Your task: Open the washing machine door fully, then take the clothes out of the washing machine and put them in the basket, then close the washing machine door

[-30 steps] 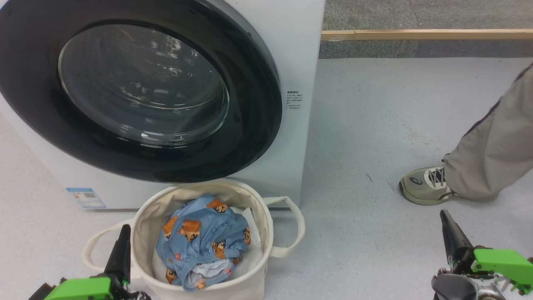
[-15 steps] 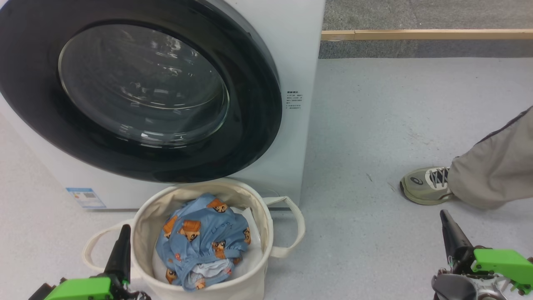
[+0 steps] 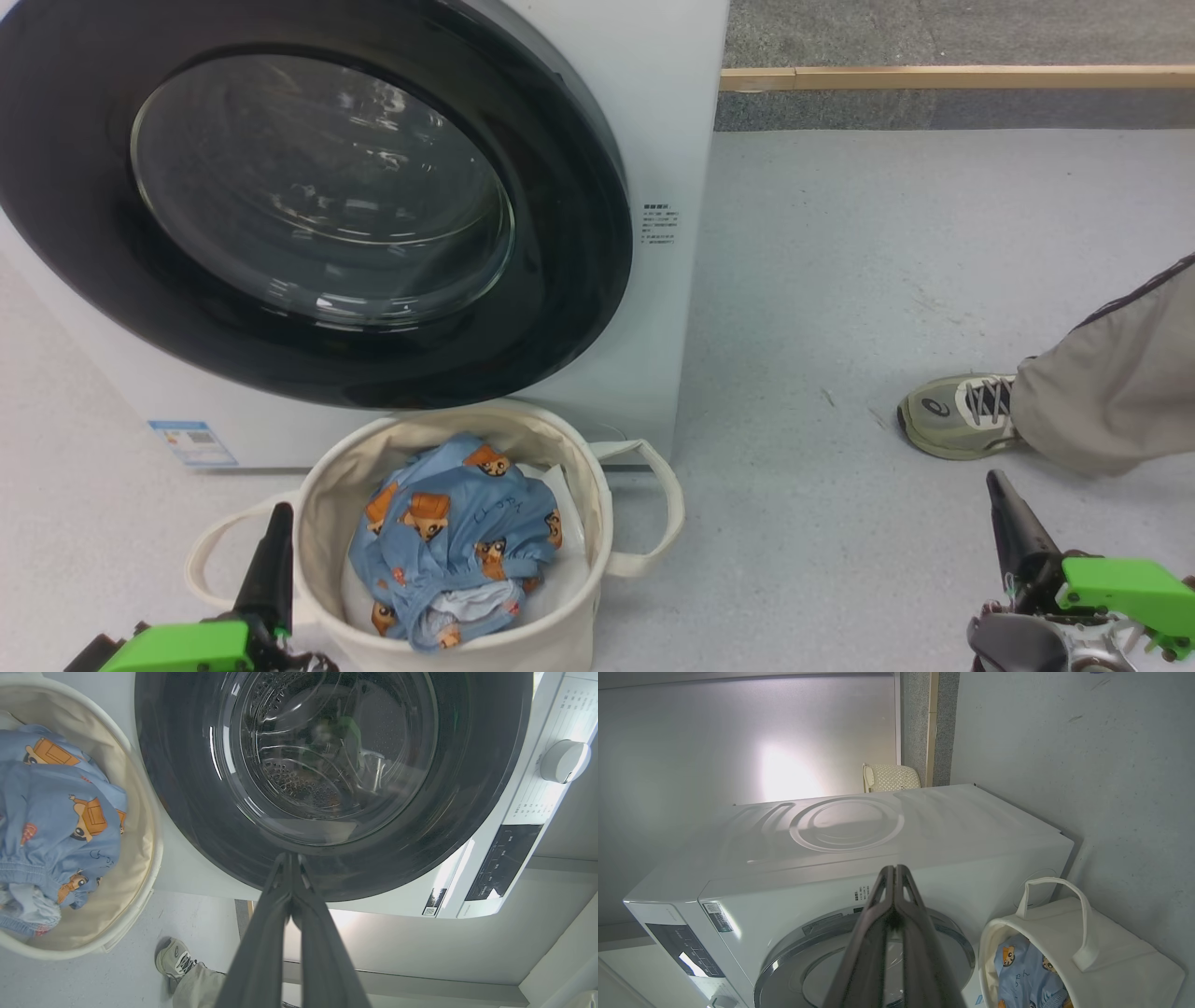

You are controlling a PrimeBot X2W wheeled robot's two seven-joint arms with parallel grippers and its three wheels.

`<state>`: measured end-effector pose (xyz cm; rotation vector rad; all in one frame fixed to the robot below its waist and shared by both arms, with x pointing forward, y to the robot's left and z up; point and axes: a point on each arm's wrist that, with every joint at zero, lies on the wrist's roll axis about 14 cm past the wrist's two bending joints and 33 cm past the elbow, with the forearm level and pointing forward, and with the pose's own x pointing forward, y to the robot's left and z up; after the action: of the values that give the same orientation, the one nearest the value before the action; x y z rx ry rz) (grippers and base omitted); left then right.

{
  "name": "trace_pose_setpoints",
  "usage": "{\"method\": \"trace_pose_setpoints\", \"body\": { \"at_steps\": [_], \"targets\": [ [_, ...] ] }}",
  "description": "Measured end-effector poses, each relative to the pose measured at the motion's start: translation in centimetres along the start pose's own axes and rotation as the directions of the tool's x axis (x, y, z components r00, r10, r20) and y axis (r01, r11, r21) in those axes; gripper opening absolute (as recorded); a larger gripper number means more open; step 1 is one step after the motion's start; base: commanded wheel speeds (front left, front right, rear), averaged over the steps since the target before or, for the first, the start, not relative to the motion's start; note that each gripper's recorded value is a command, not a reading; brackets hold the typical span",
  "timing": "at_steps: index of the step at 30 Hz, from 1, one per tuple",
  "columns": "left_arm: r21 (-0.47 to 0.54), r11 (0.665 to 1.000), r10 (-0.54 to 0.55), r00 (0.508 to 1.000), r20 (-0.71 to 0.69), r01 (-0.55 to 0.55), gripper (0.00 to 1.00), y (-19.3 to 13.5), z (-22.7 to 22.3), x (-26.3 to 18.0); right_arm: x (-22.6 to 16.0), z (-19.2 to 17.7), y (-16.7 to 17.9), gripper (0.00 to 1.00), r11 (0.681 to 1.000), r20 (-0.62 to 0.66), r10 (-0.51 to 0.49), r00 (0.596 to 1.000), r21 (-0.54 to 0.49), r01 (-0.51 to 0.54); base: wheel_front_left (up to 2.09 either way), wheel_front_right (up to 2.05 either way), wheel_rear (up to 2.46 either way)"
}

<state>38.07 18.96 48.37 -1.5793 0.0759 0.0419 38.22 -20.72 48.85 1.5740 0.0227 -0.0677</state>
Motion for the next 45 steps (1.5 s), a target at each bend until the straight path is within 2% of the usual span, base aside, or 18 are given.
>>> {"method": "trace_pose_setpoints", "body": {
  "at_steps": [45],
  "targets": [
    [0.0, 1.0, 0.0, 1.0, 0.0, 0.0, 0.0, 0.0, 0.0, 0.0, 0.0, 0.0, 0.0, 0.0, 1.0, 0.0, 0.0, 1.0, 0.0, 0.0, 0.0, 0.0, 0.0]
  ]
}}
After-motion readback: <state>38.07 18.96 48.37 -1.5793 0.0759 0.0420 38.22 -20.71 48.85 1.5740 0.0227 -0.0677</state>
